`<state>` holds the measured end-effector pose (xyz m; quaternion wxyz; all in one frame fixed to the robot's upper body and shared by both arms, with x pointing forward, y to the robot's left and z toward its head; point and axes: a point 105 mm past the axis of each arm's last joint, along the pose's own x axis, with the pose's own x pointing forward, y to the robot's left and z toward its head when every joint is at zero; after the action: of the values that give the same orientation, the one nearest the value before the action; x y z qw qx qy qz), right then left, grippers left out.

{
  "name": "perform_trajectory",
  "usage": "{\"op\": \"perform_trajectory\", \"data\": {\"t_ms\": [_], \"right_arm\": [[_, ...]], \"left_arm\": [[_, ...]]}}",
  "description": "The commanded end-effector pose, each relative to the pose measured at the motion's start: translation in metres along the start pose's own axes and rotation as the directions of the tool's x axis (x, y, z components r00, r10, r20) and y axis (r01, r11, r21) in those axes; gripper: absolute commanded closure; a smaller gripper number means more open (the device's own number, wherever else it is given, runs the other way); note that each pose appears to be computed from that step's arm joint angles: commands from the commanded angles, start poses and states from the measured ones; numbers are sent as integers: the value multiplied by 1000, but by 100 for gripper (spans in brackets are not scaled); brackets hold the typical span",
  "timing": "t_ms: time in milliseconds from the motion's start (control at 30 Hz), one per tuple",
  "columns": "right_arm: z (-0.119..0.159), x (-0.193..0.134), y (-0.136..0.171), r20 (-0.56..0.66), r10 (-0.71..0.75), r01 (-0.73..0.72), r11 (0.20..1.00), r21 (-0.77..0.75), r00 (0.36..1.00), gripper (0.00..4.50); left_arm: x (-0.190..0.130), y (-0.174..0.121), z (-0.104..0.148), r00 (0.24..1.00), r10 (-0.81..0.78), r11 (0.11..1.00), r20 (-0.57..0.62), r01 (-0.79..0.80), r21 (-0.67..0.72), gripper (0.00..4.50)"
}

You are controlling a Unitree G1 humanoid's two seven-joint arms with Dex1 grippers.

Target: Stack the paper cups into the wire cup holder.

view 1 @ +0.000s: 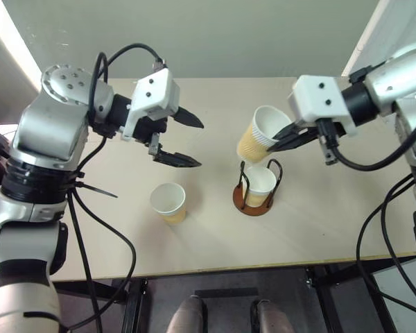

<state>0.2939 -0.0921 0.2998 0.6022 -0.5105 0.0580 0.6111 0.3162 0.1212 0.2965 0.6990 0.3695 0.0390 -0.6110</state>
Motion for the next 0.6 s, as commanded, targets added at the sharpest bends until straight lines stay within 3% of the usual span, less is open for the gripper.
{"op": "perform_trajectory", "data": {"t_ms": [33, 600], "right_arm": [[6, -2, -3, -32, -18, 16, 997, -74, 999, 446], [-14, 0, 17, -88, 48, -54, 996, -68, 995, 446]], "left_arm": [[-7, 1, 6, 999, 28, 999, 16, -28, 27, 0], [-6, 1, 4, 999, 35, 999, 22, -36, 19, 0]]}}
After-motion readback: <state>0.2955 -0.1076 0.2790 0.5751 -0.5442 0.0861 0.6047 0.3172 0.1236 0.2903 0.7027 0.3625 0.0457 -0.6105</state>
